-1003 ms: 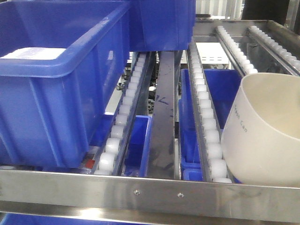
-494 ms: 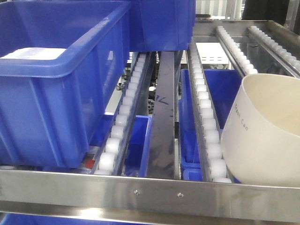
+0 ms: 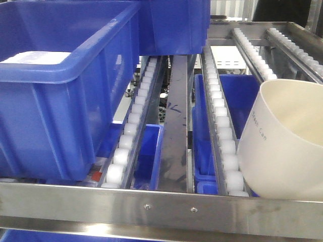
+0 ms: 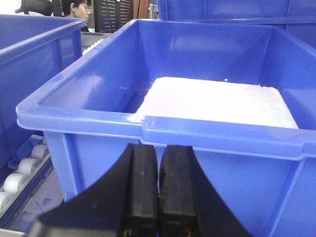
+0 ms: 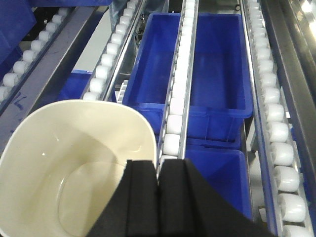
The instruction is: Move white bin to right shelf second layer
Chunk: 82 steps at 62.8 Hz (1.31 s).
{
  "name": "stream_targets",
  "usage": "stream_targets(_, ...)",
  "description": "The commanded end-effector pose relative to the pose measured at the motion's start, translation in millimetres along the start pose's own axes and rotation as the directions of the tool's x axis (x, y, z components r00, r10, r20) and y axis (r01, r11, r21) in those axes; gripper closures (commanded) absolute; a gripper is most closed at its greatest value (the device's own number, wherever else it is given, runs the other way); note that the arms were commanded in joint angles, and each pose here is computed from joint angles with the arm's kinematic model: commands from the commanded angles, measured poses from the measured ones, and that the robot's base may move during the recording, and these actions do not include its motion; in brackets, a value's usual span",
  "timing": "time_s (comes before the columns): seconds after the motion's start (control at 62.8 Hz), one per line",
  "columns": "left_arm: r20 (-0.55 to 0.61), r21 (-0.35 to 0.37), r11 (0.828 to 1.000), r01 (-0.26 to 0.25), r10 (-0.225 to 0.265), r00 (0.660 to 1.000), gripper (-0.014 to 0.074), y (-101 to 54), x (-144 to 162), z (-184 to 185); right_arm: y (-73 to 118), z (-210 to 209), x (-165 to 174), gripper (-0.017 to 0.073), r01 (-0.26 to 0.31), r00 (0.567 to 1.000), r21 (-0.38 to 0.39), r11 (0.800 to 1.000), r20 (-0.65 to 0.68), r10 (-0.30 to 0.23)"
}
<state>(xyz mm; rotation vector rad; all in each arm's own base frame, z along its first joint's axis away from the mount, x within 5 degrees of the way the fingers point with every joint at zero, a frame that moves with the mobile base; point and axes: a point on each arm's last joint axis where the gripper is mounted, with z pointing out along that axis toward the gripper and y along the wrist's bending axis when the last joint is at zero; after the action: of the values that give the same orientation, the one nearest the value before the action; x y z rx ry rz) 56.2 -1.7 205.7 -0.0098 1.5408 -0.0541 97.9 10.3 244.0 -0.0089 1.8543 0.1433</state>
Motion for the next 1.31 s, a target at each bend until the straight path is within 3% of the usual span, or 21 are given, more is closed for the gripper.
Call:
stream_targets(0.0, 0.07, 0.005, 1.0, 0.011, -0.011, 0.997, 0.0509, 0.2, 1, 0, 0.3, -2, -16, 0.0504, 0.006, 0.995, 0.004, 1.0, 0.098, -0.006)
stream_targets(0.223, 0.07, 0.005, 1.0, 0.011, -0.011, 0.997, 0.0509, 0.2, 1, 0, -1.2, -2, -13, 0.0504, 0.006, 0.989, 0.014, 1.0, 0.151, -0.008)
stream_targets(0.382, 0.07, 0.005, 1.0, 0.011, -0.011, 0.997, 0.0509, 0.2, 1, 0, -3.5, -15, 4, 0.0504, 0.032, 0.973, 0.027, 0.999, 0.226, -0.037)
stream_targets(0.557, 0.07, 0.005, 1.0, 0.011, -0.011, 0.997, 0.0509, 0.2, 1, 0, -5.7, -25, 32, 0.0504, 0.129, 0.947, 0.056, 0.99, 0.289, -0.14)
stream_targets(0.749, 0.07, 0.005, 1.0, 0.011, -0.011, 0.997, 0.0509, 0.2, 1, 0, -7.3, -27, 51, 0.0504, 0.136, 0.937, 0.06, 0.989, 0.315, -0.148)
stream_targets(0.86, 0.07, 0.005, 1.0, 0.011, -0.011, 0.997, 0.0509, 0.2, 1, 0, -7.2, -31, 49, 0.0504, 0.159, 0.916, 0.075, 0.985, 0.36, -0.175)
stream_targets(1.29, 0.07, 0.005, 1.0, 0.011, -0.011, 0.997, 0.0509, 0.2, 1, 0, -7.3, -31, 49, 0.0504, 0.157, 0.915, 0.078, 0.985, 0.365, -0.174)
